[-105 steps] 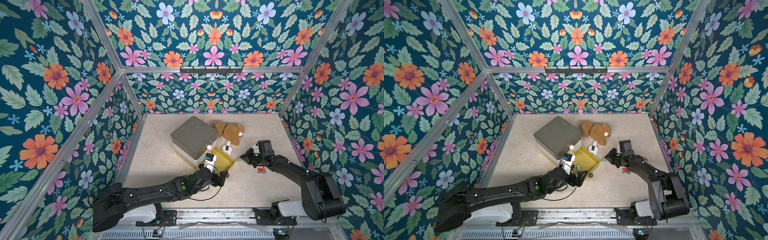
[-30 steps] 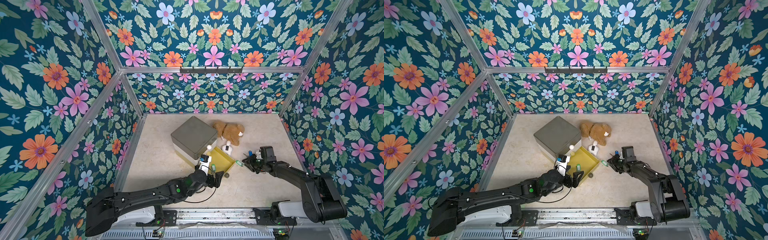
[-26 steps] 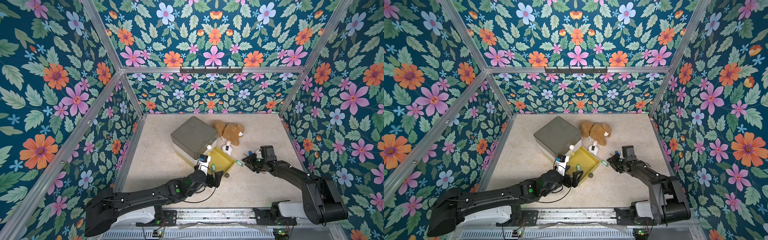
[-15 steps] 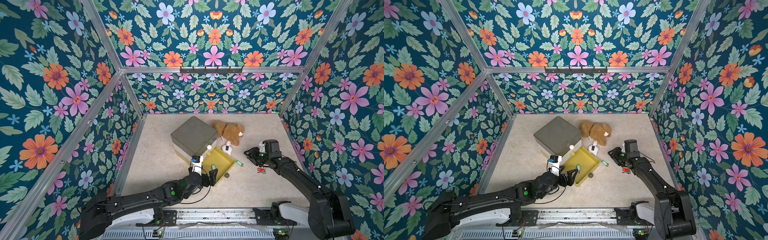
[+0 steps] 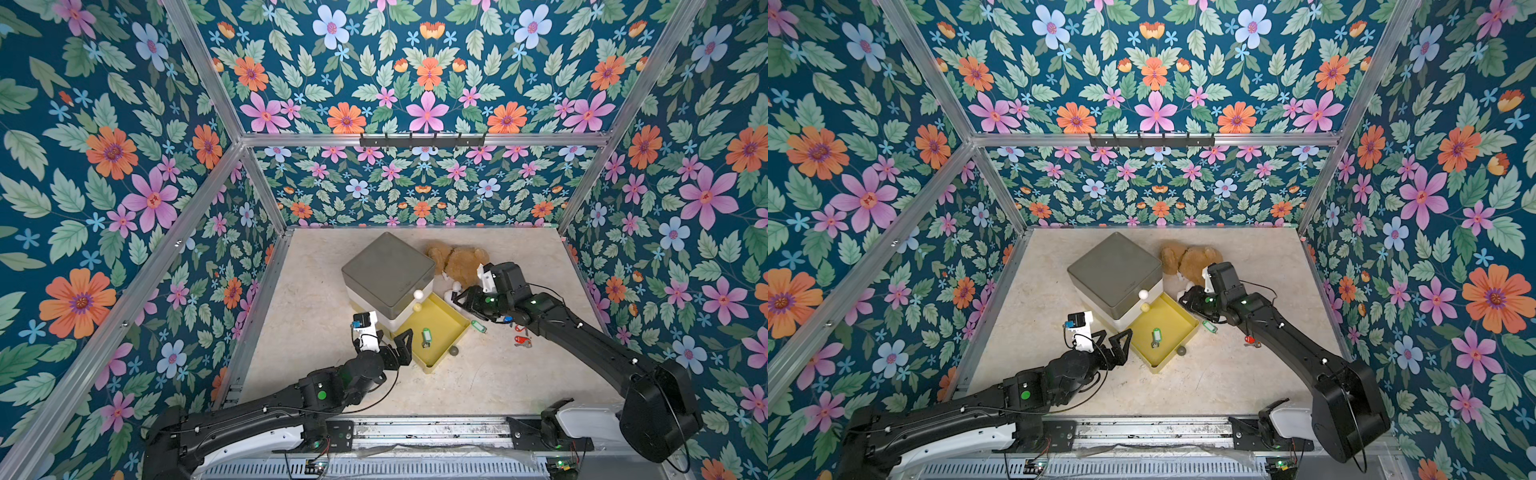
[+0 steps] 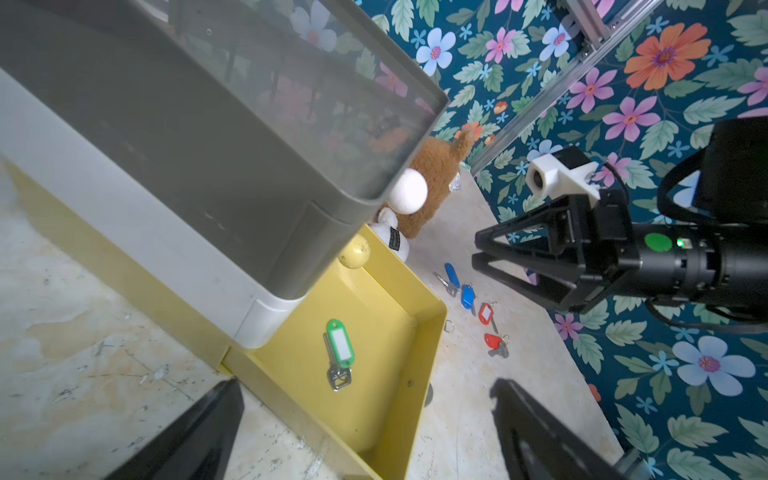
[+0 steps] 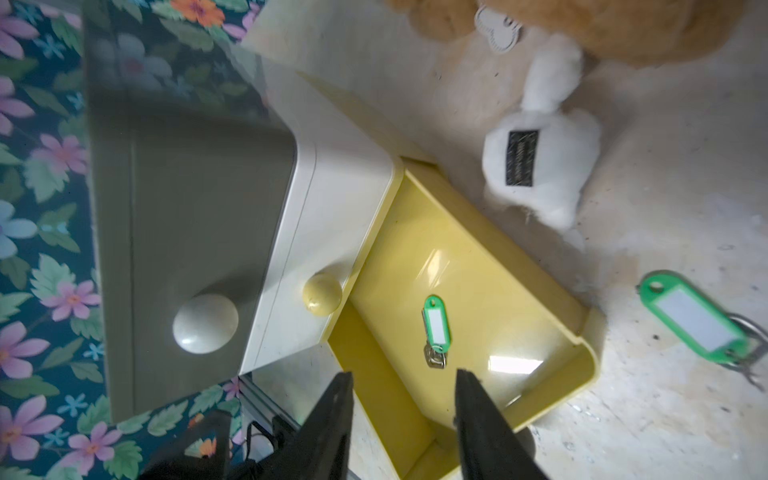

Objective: Take the keys out of the drawer
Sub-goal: Pick up the key from the drawer.

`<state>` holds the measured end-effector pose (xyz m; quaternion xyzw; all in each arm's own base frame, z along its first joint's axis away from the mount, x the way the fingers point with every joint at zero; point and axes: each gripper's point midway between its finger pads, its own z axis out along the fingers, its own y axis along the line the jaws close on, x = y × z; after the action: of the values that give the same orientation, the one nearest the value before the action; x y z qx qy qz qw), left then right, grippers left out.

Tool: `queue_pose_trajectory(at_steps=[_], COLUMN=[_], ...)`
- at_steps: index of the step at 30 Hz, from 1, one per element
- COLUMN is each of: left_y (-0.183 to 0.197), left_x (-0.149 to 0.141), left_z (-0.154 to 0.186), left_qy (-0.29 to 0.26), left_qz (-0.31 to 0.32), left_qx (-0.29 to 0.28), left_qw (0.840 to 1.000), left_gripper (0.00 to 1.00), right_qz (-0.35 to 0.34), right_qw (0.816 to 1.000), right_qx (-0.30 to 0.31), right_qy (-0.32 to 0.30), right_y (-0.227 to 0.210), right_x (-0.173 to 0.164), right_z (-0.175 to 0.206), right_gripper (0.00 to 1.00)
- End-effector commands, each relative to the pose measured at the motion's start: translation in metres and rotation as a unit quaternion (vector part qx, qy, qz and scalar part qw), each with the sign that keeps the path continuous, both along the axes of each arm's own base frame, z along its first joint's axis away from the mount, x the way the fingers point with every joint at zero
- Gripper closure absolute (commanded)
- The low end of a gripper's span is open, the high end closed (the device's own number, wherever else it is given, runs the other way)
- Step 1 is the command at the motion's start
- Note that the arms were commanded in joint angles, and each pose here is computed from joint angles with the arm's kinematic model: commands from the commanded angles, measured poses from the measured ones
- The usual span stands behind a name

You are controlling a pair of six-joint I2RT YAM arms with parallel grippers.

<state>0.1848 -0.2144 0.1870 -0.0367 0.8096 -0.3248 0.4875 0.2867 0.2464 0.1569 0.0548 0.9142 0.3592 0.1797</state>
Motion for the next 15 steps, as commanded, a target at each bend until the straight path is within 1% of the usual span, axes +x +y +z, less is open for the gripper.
queue_pose_trajectory(at_steps=[1, 6, 11, 13, 15], left_y=[0.02, 0.029, 0.03, 0.029, 0.029], left_x=[0.001, -0.001, -0.001, -0.002, -0.002], left_z=[-0.01, -0.013, -0.016, -0.017, -0.018], left_qy=[0.007, 0.005, 0.011, 0.014, 0.016], left_qz=[0.033, 0.04, 0.041, 0.04, 0.039], left_qx=[0.003, -0.014, -0.004, -0.001, 0.0], left_qw=[0.999, 0.999, 0.999, 0.999, 0.999], left_gripper=[0.01, 0.01, 0.01, 0.01, 0.01], right_qz=[0.043, 0.094, 0.137, 0.152, 0.165], right_qw=[0.998, 0.992, 0.984, 0.978, 0.975], right_qx=[-0.034, -0.073, -0.098, -0.116, -0.124], right_qy=[0.017, 0.045, 0.062, 0.079, 0.081], right_y=[0.016, 0.04, 0.062, 0.066, 0.071], right_x=[-0.011, -0.026, -0.038, -0.042, -0.046], right_z=[-0.018, -0.047, -0.07, -0.088, -0.095], right_gripper=[0.55, 0.55, 0.55, 0.55, 0.56])
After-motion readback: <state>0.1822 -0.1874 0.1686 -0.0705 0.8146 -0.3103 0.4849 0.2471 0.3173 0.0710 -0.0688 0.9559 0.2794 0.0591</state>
